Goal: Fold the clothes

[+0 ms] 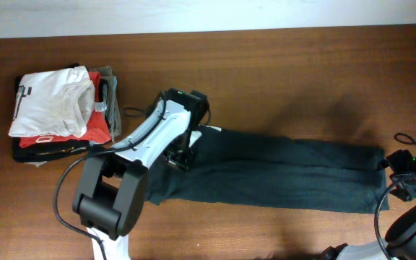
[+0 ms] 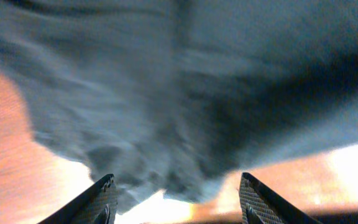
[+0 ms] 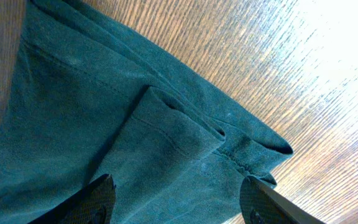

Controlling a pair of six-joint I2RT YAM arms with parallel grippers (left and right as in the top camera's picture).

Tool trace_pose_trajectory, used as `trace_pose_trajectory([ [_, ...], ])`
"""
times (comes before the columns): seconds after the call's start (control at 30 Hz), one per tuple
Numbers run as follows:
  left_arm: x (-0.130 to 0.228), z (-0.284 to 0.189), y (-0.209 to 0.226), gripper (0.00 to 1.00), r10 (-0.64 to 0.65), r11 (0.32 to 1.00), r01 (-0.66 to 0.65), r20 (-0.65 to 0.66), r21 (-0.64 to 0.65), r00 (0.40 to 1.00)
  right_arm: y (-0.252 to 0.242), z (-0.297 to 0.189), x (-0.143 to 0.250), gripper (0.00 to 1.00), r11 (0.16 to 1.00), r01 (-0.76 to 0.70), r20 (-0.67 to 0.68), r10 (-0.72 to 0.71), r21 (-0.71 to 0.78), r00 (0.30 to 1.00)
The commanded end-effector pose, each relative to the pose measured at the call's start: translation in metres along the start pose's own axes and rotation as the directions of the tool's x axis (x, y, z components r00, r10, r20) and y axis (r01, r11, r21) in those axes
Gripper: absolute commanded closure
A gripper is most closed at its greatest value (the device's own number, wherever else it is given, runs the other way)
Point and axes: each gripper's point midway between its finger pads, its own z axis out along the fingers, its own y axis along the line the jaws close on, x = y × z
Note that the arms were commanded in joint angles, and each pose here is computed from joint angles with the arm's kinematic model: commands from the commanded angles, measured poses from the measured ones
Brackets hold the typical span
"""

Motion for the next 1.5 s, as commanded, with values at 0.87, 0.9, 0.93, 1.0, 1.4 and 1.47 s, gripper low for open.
trace_pose_trajectory([
  [0.87,-0.025,0.075,0.139,0.82,-0.541,0.841,0.533,0.209,0.099,0.815,0.062,0.075,0.053,0.96,0.856,0.463,-0.214,-0.509,-0.231,0.834],
  [0.9,-0.028,0.068,0.142,0.82,-0.539,0.841,0.531,0.222,0.1,0.813,0.06,0.062,0.037,0.96,0.874,0.444,-0.173,-0.477,-0.2,0.862],
  [0.93,-0.033,0.055,0.147,0.82,-0.538,0.842,0.53,0.247,0.106,0.806,0.059,0.044,0.02,0.96,0.886,0.434,-0.119,-0.454,-0.164,0.883],
  [1.0,-0.045,0.021,0.151,0.83,-0.517,0.856,0.497,0.297,0.146,0.803,0.06,-0.001,-0.01,0.96,0.891,0.439,-0.001,-0.442,-0.114,0.897],
  [1.4,-0.059,-0.052,0.158,0.82,-0.471,0.882,0.429,0.395,0.197,0.788,0.227,-0.054,0.184,0.96,0.625,0.773,0.012,-0.777,-0.106,0.63],
  [1.47,-0.059,-0.052,0.158,0.82,-0.471,0.882,0.428,0.396,0.197,0.788,0.249,-0.025,0.226,0.92,0.574,0.811,-0.012,-0.817,-0.116,0.576],
])
